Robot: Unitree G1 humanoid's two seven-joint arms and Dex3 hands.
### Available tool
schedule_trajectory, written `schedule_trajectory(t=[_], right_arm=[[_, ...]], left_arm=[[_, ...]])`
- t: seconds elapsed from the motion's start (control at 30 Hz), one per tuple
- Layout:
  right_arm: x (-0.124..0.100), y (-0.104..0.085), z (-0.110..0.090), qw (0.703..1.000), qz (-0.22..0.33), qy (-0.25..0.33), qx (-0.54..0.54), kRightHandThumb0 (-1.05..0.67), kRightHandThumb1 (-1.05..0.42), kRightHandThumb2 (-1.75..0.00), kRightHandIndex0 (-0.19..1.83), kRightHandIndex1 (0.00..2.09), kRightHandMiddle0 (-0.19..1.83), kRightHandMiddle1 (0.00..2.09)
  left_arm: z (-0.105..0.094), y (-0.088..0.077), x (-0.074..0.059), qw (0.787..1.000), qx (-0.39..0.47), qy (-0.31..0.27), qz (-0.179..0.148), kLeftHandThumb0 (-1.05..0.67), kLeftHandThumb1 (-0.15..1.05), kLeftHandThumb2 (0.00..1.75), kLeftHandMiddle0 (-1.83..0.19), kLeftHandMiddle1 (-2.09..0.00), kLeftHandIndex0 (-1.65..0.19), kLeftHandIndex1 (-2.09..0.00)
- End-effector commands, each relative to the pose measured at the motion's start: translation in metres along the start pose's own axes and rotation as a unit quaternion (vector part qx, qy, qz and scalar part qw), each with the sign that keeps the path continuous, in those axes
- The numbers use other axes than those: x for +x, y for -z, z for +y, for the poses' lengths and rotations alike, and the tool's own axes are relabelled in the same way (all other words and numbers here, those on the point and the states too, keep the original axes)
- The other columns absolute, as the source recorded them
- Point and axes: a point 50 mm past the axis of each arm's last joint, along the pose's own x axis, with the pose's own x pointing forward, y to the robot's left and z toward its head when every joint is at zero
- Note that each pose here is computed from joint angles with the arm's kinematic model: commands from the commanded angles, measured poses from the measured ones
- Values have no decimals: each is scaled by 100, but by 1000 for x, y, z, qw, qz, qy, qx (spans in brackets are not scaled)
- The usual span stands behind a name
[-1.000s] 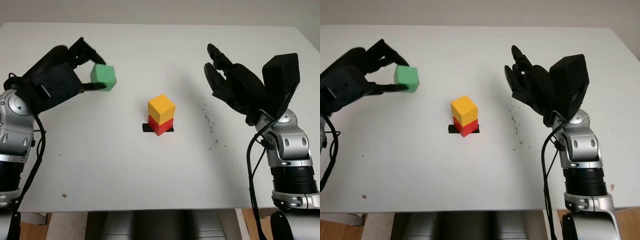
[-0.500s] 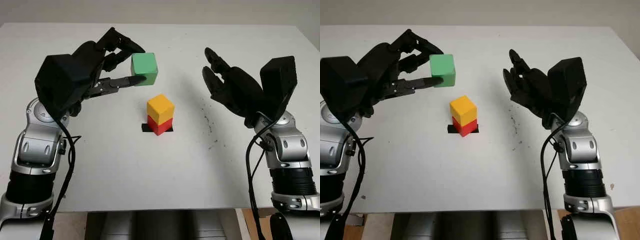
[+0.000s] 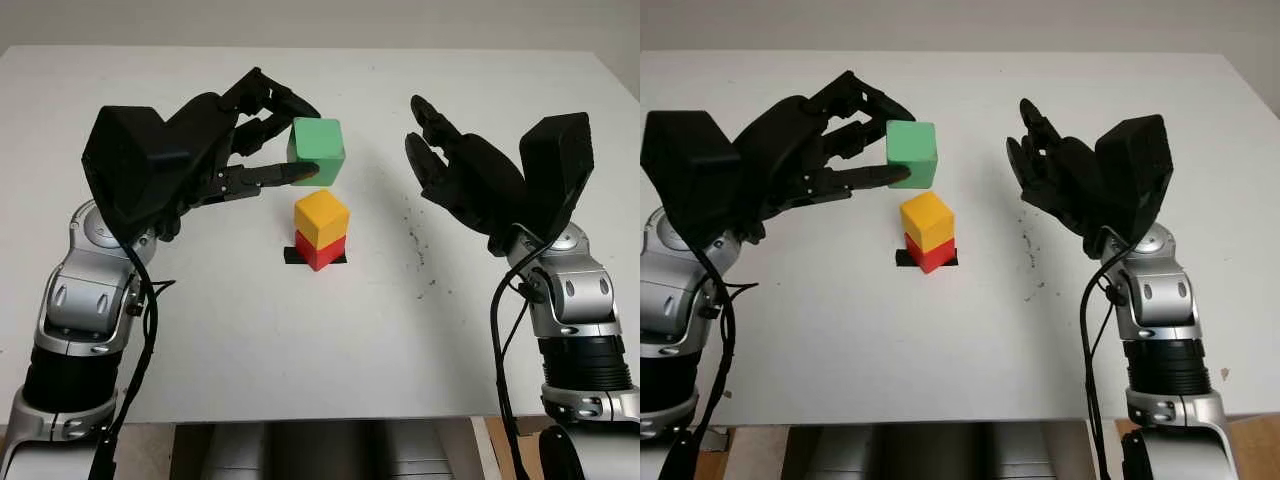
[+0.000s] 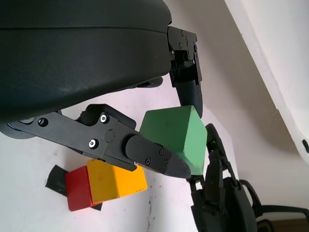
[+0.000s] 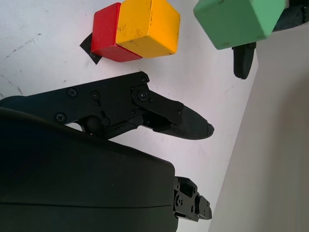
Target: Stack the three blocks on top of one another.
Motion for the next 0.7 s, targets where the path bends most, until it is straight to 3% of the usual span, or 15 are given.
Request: schedule_trajectory(t=[0.0,0.47,0.67], right_arm=[[-1,0,1,1000,-4,-3,2,-47,-105,-72,-19,0,-19,0],[-2,0,1,1000,-4,2,4,-46,-105,-71,-19,0,-19,0],[-3,0,-1,1000,0,3,0,-46,-105,-71,-19,0,-19,0]], left_arm=[[-1,-8,5,1000,2,8,-13,-41,105,14,-23,-5,-25,-161],[-11,10,8,998,-25,28,45,-43,105,12,-23,-6,-31,-169],[-15,13,8,998,-25,33,47,-44,105,14,-23,-5,-33,-171]])
